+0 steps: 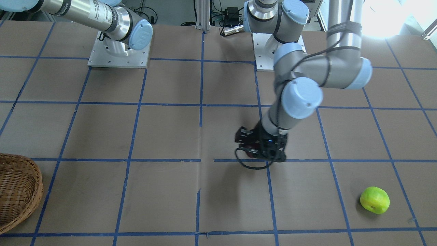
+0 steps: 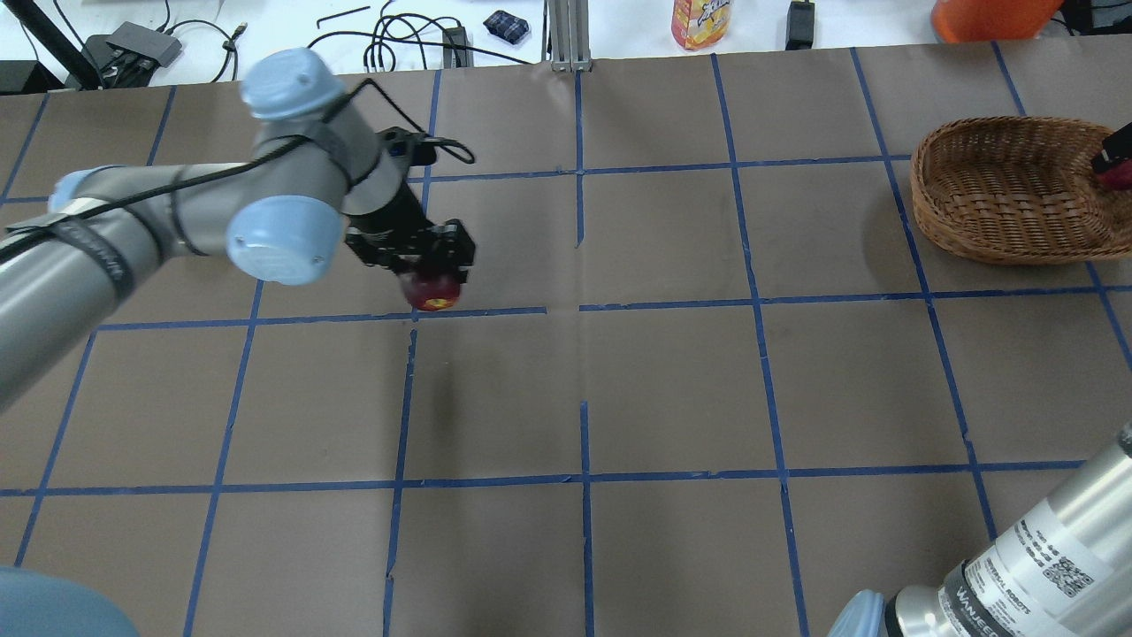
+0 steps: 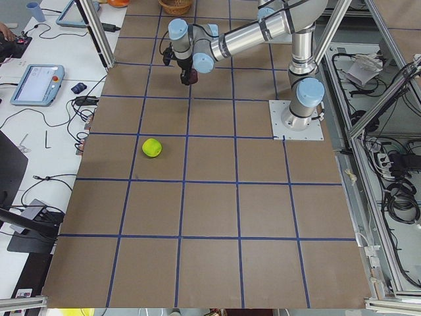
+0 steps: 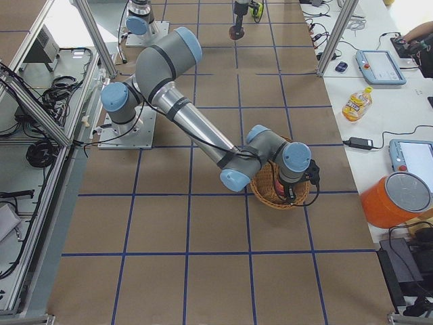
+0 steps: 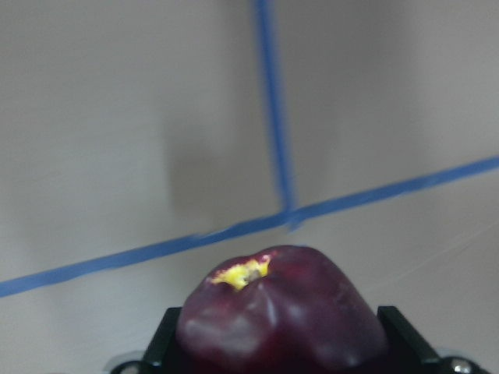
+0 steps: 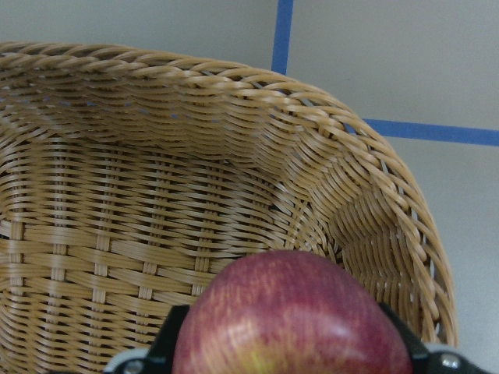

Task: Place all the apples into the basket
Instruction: 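Place the dark apple at center with left gripper while right releases in basket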

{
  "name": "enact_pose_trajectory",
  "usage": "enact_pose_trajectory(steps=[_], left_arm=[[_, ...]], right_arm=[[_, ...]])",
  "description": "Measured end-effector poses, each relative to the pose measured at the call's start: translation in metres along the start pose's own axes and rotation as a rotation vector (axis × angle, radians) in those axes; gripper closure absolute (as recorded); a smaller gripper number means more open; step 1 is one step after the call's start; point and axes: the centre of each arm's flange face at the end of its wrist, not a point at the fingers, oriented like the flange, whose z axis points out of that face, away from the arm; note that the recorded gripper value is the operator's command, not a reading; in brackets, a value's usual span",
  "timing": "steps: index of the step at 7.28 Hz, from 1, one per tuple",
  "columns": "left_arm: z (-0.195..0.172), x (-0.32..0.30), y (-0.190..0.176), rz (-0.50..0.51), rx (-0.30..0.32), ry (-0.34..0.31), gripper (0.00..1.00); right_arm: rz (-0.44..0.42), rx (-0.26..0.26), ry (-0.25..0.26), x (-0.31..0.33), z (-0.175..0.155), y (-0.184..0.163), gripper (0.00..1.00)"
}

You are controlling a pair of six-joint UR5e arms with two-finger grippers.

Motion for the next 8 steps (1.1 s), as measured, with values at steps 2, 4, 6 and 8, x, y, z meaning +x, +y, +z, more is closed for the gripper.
enact_pose_trajectory(steps=[2,4,6,8], left_arm=[[0.046,0.109,0.023,-0.105,0.038,0.012,1.0],[0.085,0.16,0.036,-0.091,0.08,0.018,0.01],[0.106,0.173,0.041,-0.09,0.089,0.015,0.0],[0.081,0.163,0.031,-0.111,0.103,0.003,0.0]], right_arm=[[-0.015,0.002,-0.009,0.0,-0.003,0.001,0.0],[-0.013,-0.031,-0.039,-0.004,-0.007,0.005,0.0],[0.0,-0.025,-0.066,-0.016,-0.019,0.002,0.0],[-0.02,-0.032,-0.065,-0.066,-0.044,-0.019,0.0]])
